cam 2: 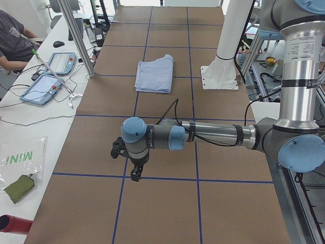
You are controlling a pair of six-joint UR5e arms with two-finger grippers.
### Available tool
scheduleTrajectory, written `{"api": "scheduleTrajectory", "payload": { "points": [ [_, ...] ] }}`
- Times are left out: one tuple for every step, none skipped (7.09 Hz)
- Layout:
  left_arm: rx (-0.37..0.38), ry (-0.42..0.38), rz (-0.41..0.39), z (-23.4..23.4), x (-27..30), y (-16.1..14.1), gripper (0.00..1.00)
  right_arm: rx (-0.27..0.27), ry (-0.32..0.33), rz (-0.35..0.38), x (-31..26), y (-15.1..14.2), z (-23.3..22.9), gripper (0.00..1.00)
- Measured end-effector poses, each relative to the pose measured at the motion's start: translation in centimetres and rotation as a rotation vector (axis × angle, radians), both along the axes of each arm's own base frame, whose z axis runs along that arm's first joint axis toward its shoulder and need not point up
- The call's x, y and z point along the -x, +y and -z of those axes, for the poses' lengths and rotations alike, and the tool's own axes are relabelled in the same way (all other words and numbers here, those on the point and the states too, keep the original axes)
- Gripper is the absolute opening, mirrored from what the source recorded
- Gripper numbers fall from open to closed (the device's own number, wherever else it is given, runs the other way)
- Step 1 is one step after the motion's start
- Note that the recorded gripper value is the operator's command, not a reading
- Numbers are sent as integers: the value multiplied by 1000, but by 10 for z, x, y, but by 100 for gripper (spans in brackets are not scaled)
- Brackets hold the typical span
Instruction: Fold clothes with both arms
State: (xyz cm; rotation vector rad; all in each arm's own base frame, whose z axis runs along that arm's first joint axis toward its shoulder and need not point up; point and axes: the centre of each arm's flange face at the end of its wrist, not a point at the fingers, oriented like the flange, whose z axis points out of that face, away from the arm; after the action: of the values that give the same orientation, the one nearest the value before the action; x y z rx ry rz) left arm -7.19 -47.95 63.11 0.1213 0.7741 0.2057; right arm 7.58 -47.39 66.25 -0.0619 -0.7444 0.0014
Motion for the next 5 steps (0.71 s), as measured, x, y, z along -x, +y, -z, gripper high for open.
{"api": "scheduleTrajectory", "payload": {
  "points": [
    [0,0,2,0,1,0,100,-1,0,-6,-3,0,1,100],
    [1,-1,4,0,2,0,100,-2,0,-10,-5,0,1,100],
    [1,-2,5,0,2,0,100,-3,0,-12,-6,0,2,100],
    [3,-2,8,0,3,0,100,-4,0,-13,-6,0,2,100],
    [11,0,14,0,3,0,100,-6,0,-14,-6,-1,3,100]
  ]
}}
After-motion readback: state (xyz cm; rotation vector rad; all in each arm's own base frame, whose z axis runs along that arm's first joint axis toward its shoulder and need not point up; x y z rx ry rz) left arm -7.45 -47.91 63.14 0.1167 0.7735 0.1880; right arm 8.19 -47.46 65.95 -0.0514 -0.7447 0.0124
